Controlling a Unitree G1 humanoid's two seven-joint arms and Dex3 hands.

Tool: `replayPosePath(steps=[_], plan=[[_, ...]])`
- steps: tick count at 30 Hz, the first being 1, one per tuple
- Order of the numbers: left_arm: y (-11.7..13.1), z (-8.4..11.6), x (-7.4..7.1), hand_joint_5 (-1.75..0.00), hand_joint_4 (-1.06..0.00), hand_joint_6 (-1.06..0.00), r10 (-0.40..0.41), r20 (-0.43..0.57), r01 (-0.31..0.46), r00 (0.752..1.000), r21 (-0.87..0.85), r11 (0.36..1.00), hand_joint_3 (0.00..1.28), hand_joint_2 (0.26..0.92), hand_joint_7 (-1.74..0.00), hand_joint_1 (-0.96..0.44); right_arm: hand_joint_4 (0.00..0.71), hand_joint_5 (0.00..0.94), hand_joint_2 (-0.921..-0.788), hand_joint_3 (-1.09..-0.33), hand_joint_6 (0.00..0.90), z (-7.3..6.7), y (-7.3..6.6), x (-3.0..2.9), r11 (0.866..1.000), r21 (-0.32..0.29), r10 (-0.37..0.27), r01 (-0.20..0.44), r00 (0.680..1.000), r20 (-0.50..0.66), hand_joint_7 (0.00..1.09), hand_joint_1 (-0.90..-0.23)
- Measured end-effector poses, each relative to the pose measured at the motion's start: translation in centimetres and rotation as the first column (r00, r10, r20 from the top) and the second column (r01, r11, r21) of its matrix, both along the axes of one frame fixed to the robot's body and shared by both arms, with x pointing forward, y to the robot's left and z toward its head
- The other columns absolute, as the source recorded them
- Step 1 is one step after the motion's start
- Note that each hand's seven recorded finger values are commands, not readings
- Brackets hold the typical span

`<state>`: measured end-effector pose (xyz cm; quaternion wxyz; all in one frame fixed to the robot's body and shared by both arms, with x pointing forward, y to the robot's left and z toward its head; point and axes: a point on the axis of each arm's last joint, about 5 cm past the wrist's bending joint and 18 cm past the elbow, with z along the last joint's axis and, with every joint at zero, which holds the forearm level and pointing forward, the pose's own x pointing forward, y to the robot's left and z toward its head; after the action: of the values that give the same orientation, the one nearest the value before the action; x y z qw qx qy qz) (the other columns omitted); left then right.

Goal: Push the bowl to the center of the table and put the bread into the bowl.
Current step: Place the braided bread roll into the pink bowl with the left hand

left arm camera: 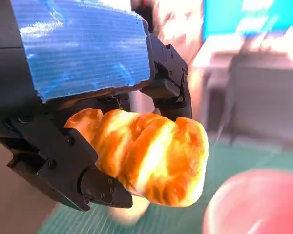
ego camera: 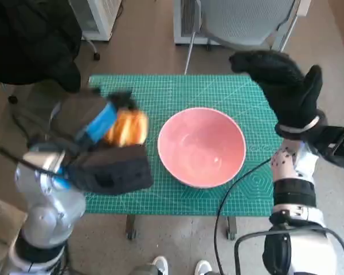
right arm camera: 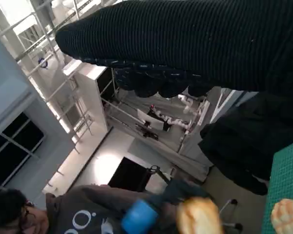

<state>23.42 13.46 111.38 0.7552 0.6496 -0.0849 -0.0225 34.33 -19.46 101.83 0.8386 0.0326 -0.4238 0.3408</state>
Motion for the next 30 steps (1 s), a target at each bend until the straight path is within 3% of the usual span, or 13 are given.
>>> replayPosePath(steps=[2, 4, 5, 8, 11, 14, 16, 20, 25, 29, 30], plan=[[-0.9, 0.1, 0.5, -1.48, -0.45, -0.50, -0.015, 0.020, 0.015, 1.000, 0.007, 1.000, 0.25, 0.914, -1.24, 0.00, 0.188, 0.003, -0.921, -0.749, 0.241, 0.0, 0.0, 0.00, 1.000, 0.000, 0.000, 0.000, 1.000, 0.001, 0.00, -0.650], [-2.1, 0.0, 1.3, -1.50, -0.40, -0.42, -0.033, 0.021, 0.033, 0.999, 0.017, 0.999, 0.30, 0.917, -1.36, 0.00, 0.188, 0.003, -0.921, -0.750, 0.242, 0.0, 0.0, 0.00, 1.000, 0.001, 0.001, -0.001, 1.000, 0.001, 0.00, -0.649], [-2.6, -0.1, 1.6, -1.56, -0.39, -0.35, -0.040, 0.013, 0.040, 0.999, 0.024, 0.999, 0.45, 0.846, -1.05, 0.13, 0.188, 0.003, -0.921, -0.751, 0.241, 0.0, 0.0, 0.00, 1.000, 0.001, 0.001, -0.001, 1.000, 0.002, 0.00, -0.649], [-4.2, -0.3, 2.8, -1.69, -0.37, -0.34, -0.057, -0.039, 0.059, 0.998, 0.041, 0.997, 0.73, 0.717, -0.45, 0.30, 0.188, 0.002, -0.921, -0.754, 0.241, 0.1, 0.0, -0.01, 1.000, 0.001, 0.001, -0.001, 1.000, 0.005, 0.00, -0.646], [-5.8, -0.3, 4.0, -1.72, -0.37, -0.44, -0.065, -0.106, 0.071, 0.992, 0.060, 0.996, 0.83, 0.669, -0.30, 0.35, 0.187, 0.001, -0.921, -0.757, 0.240, 0.2, 0.0, -0.04, 1.000, 0.000, 0.000, 0.000, 1.000, 0.013, 0.00, -0.645], [-7.1, 0.0, 4.9, -1.73, -0.38, -0.52, -0.074, -0.149, 0.085, 0.986, 0.072, 0.994, 0.87, 0.644, -0.25, 0.37, 0.186, 0.001, -0.921, -0.759, 0.239, 0.3, 0.0, -0.07, 1.000, -0.001, 0.001, -0.001, 1.000, 0.019, 0.00, -0.644], [-7.9, 0.3, 5.7, -1.74, -0.38, -0.54, -0.073, -0.183, 0.089, 0.980, 0.085, 0.992, 0.89, 0.633, -0.23, 0.38, 0.186, 0.001, -0.921, -0.761, 0.239, 0.3, 0.0, -0.09, 1.000, 0.000, 0.000, 0.000, 1.000, 0.023, 0.00, -0.644], [-9.3, 0.6, 7.2, -1.74, -0.39, -0.39, -0.055, -0.251, 0.089, 0.966, 0.127, 0.988, 0.93, 0.607, -0.11, 0.39, 0.184, 0.000, -0.921, -0.763, 0.237, 0.4, 0.0, -0.12, 1.000, -0.002, -0.002, 0.002, 1.000, 0.030, 0.00, -0.644], [-10.7, 0.6, 8.7, -1.74, -0.40, -0.38, -0.035, -0.333, 0.099, 0.942, 0.176, 0.979, 0.93, 0.599, -0.09, 0.39, 0.181, 0.000, -0.921, -0.758, 0.237, 0.6, -0.1, -0.15, 1.000, -0.003, -0.005, 0.005, 0.999, 0.038, 0.00, -0.646], [-11.7, 0.0, 9.8, -1.63, -0.44, -0.48, 0.002, -0.397, 0.109, 0.918, 0.255, 0.961, 0.77, 0.663, -0.12, 0.38, 0.179, 0.000, -0.921, -0.755, 0.239, 0.7, -0.2, -0.18, 1.000, -0.004, -0.007, 0.007, 0.999, 0.047, 0.00, -0.647], [-11.9, -0.2, 10.0, -1.56, -0.46, -0.51, 0.017, -0.415, 0.110, 0.910, 0.280, 0.954, 0.59, 0.747, -0.12, 0.37, 0.179, 0.000, -0.921, -0.755, 0.239, 0.8, -0.2, -0.20, 1.000, -0.004, -0.008, 0.008, 0.999, 0.050, 0.00, -0.647]])
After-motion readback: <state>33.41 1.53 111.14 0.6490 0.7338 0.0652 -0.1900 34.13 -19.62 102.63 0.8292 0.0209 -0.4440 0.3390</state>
